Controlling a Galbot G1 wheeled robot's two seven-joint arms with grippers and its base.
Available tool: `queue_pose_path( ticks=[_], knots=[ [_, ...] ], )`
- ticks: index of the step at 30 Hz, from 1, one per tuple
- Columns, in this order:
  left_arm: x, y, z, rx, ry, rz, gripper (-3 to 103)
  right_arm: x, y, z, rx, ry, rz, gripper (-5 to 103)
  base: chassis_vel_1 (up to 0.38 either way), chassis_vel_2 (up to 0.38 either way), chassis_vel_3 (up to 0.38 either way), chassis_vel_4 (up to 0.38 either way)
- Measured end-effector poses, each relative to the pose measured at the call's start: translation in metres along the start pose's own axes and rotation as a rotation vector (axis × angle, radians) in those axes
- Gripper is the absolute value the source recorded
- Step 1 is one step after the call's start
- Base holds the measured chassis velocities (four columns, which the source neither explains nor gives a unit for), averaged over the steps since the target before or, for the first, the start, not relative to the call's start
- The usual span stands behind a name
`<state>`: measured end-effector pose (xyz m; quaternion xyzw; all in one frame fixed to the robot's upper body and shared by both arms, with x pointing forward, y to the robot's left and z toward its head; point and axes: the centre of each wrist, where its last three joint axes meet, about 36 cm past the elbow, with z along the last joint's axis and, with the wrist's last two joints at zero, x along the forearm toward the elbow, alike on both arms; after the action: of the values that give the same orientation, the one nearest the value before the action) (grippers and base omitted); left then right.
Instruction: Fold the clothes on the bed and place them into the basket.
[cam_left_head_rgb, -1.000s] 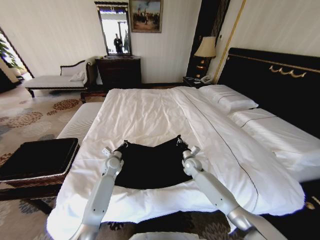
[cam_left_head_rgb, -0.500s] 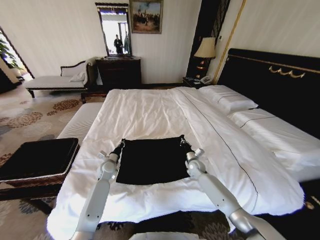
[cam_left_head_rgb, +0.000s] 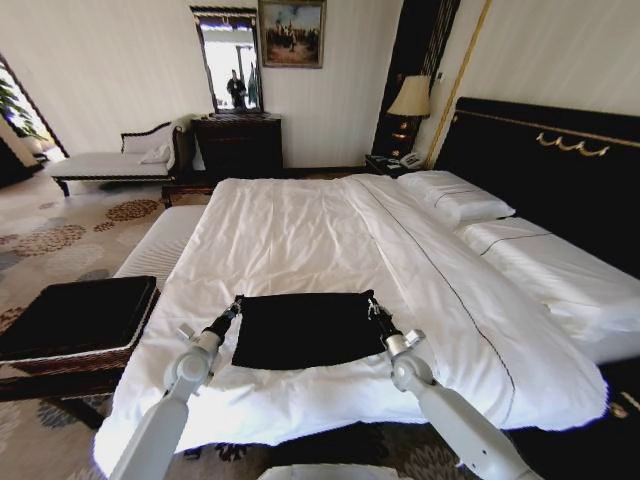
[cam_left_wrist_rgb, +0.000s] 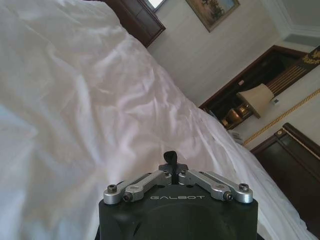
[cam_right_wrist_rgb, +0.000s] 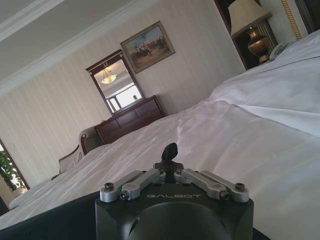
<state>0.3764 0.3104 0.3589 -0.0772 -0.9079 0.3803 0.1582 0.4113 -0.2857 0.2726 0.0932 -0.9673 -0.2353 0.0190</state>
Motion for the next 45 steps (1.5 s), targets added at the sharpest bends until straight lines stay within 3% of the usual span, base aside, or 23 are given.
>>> queue_pose_path(
  ticks=[5,15,21,23,24,26,27,28,29,31,33,35,36,38,39,40,41,42,45],
  knots=[
    [0.02,0.01,0.019,-0.046,0.05,-0.039,1,0.017,0.0,0.01,0.003,0.004,0.025,2,0.0,0.0,0.0,0.0],
    [0.038,0.006,0.024,-0.082,0.075,-0.044,1,0.048,0.009,0.021,0.01,0.022,0.06,2,0.0,0.0,0.0,0.0],
    [0.039,0.016,0.03,-0.113,0.082,-0.103,-2,0.053,0.008,0.029,0.032,0.031,0.095,2,0.0,0.0,0.0,0.0],
    [0.042,0.009,0.024,-0.145,0.05,-0.111,7,0.056,0.013,0.018,0.03,0.009,0.094,0,0.0,0.0,0.0,0.0],
    [0.044,0.003,0.018,-0.161,0.026,-0.108,13,0.056,0.017,0.009,0.027,-0.013,0.096,5,0.0,0.0,0.0,0.0],
    [0.046,-0.001,0.012,-0.172,0.001,-0.105,13,0.055,0.02,0.002,0.025,-0.033,0.098,10,0.0,0.0,0.0,0.0],
    [0.05,-0.007,0.005,-0.18,-0.023,-0.097,19,0.053,0.024,-0.008,0.021,-0.056,0.101,10,0.0,0.0,0.0,0.0],
    [0.055,-0.018,-0.006,-0.193,-0.064,-0.084,24,0.048,0.033,-0.027,0.01,-0.101,0.109,21,0.0,0.0,0.0,0.0],
    [0.057,-0.025,-0.012,-0.2,-0.085,-0.072,29,0.045,0.038,-0.036,0.003,-0.118,0.113,21,0.0,0.0,0.0,0.0],
    [0.058,-0.031,-0.016,-0.204,-0.101,-0.061,29,0.043,0.042,-0.042,-0.002,-0.13,0.115,27,0.0,0.0,0.0,0.0],
    [0.047,-0.048,-0.024,-0.211,-0.124,-0.047,45,0.026,0.057,-0.059,-0.015,-0.151,0.11,37,0.0,0.0,0.0,0.0],
    [0.041,-0.052,-0.024,-0.219,-0.116,-0.054,45,0.021,0.062,-0.06,-0.018,-0.14,0.105,43,0.0,0.0,0.0,0.0],
    [0.031,-0.055,-0.021,-0.237,-0.1,-0.073,51,0.015,0.068,-0.059,-0.018,-0.108,0.107,43,0.0,0.0,0.0,0.0],
    [0.013,-0.058,-0.012,-0.289,-0.05,-0.118,61,0.004,0.076,-0.054,0.001,-0.008,0.134,54,0.0,0.0,0.0,0.0],
    [0.004,-0.059,-0.008,-0.324,-0.026,-0.145,61,0.0,0.079,-0.048,0.022,0.053,0.159,60,0.0,0.0,0.0,0.0],
    [0.004,-0.059,-0.008,-0.324,-0.026,-0.145,61,0.0,0.079,-0.048,0.022,0.053,0.159,60,0.0,0.0,0.0,0.0],
    [-0.012,-0.06,0.004,-0.378,0.015,-0.19,67,-0.009,0.08,-0.035,0.071,0.156,0.213,65,0.0,0.0,0.0,0.0],
    [-0.018,-0.06,0.01,-0.39,0.034,-0.203,72,-0.014,0.08,-0.03,0.09,0.192,0.233,65,0.0,0.0,0.0,0.0],
    [-0.026,-0.06,0.025,-0.453,0.096,-0.249,89,-0.026,0.086,-0.018,0.14,0.305,0.289,83,0.0,0.0,0.0,0.0]
  ],
)
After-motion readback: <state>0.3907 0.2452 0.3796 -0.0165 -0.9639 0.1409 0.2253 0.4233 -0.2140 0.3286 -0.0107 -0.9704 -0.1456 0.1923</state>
